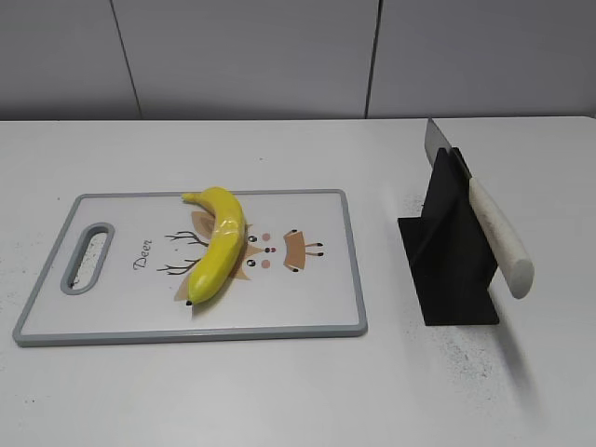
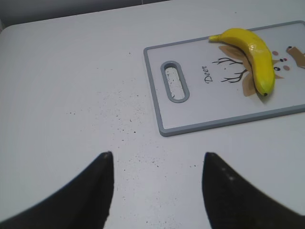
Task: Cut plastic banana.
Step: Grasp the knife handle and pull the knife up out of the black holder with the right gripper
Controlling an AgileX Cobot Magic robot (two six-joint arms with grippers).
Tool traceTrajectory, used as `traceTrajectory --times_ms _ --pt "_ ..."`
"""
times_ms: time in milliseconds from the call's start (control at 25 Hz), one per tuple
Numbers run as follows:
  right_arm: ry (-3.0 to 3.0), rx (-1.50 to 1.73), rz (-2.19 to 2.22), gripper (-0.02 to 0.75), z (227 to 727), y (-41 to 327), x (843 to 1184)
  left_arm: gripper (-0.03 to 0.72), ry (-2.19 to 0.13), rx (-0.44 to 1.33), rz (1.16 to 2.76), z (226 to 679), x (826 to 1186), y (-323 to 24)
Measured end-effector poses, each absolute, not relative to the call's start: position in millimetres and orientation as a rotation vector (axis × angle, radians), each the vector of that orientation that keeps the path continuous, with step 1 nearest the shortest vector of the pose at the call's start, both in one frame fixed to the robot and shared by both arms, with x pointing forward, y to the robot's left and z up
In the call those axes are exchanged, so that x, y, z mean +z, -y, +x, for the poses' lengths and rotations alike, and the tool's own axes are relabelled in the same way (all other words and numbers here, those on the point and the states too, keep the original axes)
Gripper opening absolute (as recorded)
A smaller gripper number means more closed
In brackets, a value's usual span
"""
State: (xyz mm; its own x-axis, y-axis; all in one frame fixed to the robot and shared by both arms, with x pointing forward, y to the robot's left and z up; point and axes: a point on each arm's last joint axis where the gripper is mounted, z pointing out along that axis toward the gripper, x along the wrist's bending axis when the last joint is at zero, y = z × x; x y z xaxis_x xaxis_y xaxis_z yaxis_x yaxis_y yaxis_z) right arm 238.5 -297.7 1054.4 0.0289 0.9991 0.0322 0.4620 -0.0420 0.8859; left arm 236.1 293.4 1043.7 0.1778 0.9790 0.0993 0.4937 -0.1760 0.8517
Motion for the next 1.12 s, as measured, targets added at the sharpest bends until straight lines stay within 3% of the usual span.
traceTrajectory --times_ms 680,1120 --pt "-1.521 0.938 1.597 0.519 239.4 298.6 1054.7 0.585 -1.396 0.901 1.771 236.1 1043.7 -293.4" --pt "-1.683 0.758 1.769 0.491 262.2 299.8 1082.7 0.585 -1.396 0.901 1.771 236.1 1043.7 -293.4"
